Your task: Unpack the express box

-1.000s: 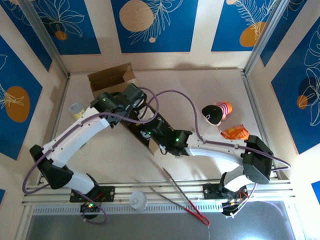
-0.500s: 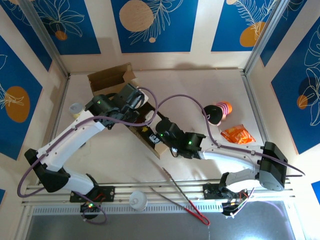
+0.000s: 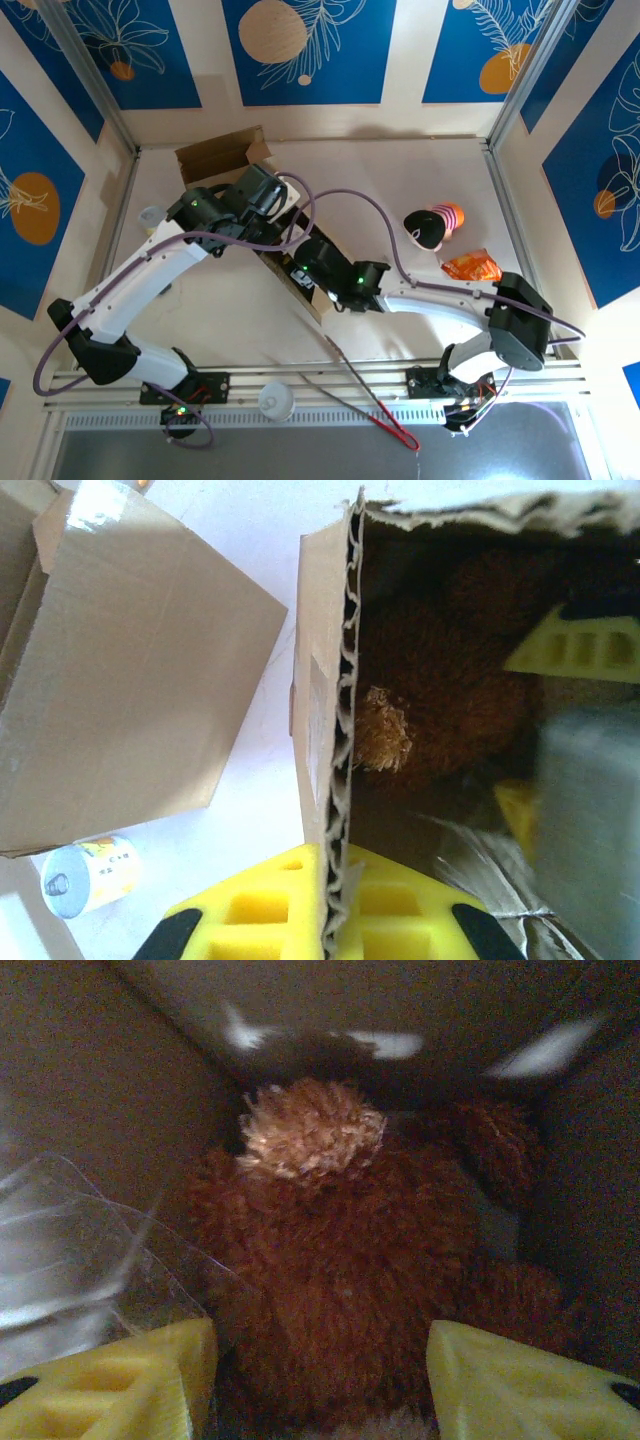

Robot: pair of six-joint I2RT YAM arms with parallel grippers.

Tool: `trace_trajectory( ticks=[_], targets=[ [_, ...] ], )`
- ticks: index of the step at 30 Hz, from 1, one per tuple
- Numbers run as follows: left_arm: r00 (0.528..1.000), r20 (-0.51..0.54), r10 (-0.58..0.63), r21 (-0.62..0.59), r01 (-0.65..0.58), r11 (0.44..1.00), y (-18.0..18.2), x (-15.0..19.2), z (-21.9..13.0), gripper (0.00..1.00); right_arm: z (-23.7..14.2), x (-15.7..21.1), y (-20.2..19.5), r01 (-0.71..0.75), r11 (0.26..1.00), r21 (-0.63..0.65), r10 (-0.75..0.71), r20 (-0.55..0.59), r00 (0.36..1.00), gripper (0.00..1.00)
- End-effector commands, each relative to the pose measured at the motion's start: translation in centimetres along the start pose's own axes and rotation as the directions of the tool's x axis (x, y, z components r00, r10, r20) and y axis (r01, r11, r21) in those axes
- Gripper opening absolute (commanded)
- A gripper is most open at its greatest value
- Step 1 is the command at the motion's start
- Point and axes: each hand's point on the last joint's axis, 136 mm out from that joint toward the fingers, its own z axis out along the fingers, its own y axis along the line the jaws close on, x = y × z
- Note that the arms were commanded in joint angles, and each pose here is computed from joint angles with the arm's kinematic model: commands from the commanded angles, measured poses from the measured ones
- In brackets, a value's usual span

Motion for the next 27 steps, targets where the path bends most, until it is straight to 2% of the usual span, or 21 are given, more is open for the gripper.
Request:
trace_trajectory(
  ticks=[1, 5, 8, 11, 17, 19, 22, 24, 27],
  targets=[
    [0.998, 0.063, -0.016, 0.030, 0.015, 0.999, -0.2, -1.3, -1.5, 0.00, 1.1, -0.1, -1.5, -0.034, 0.996, 0.083, 0.038, -0.051, 0.998, 0.62],
    [0.998, 0.065, -0.017, 0.033, 0.015, 0.999, -0.2, -1.3, -1.6, 0.00, 2.5, 1.3, -2.2, -0.042, 0.987, 0.154, 0.065, -0.142, 0.988, 0.68],
    [0.998, 0.067, -0.019, 0.036, 0.017, 0.999, -0.2, -1.3, -1.6, 0.00, 3.1, 2.4, -2.2, -0.054, 0.984, 0.169, 0.088, -0.197, 0.976, 0.75],
    [0.997, 0.072, -0.020, 0.042, 0.017, 0.999, -0.3, -1.4, -1.6, 0.00, 4.2, 3.9, -1.7, -0.081, 0.985, 0.152, 0.118, -0.251, 0.961, 0.78],
    [0.997, 0.074, -0.020, 0.047, 0.017, 0.999, -0.4, -1.4, -1.6, 0.00, 6.3, 6.9, -0.3, -0.124, 0.987, 0.106, 0.153, -0.348, 0.925, 0.77],
    [0.997, 0.073, -0.020, 0.042, 0.017, 0.999, -0.3, -1.4, -1.6, 0.00, 6.5, 7.6, 0.0, -0.132, 0.987, 0.097, 0.158, -0.367, 0.917, 0.66],
    [0.997, 0.072, -0.021, 0.033, 0.019, 0.999, -0.2, -1.3, -1.6, 0.00, 6.1, 7.5, 0.0, -0.137, 0.987, 0.090, 0.160, -0.363, 0.918, 0.29],
    [0.998, 0.064, -0.026, 0.022, 0.024, 0.999, 0.0, -1.1, -1.5, 0.00, 5.4, 6.8, -0.3, -0.139, 0.986, 0.088, 0.160, -0.334, 0.929, 0.00],
    [0.998, 0.041, -0.039, -0.006, 0.040, 0.999, 0.4, -0.6, -0.9, 0.00, 3.3, 4.5, -0.3, -0.130, 0.990, 0.050, 0.138, -0.245, 0.960, 0.00]
  ],
)
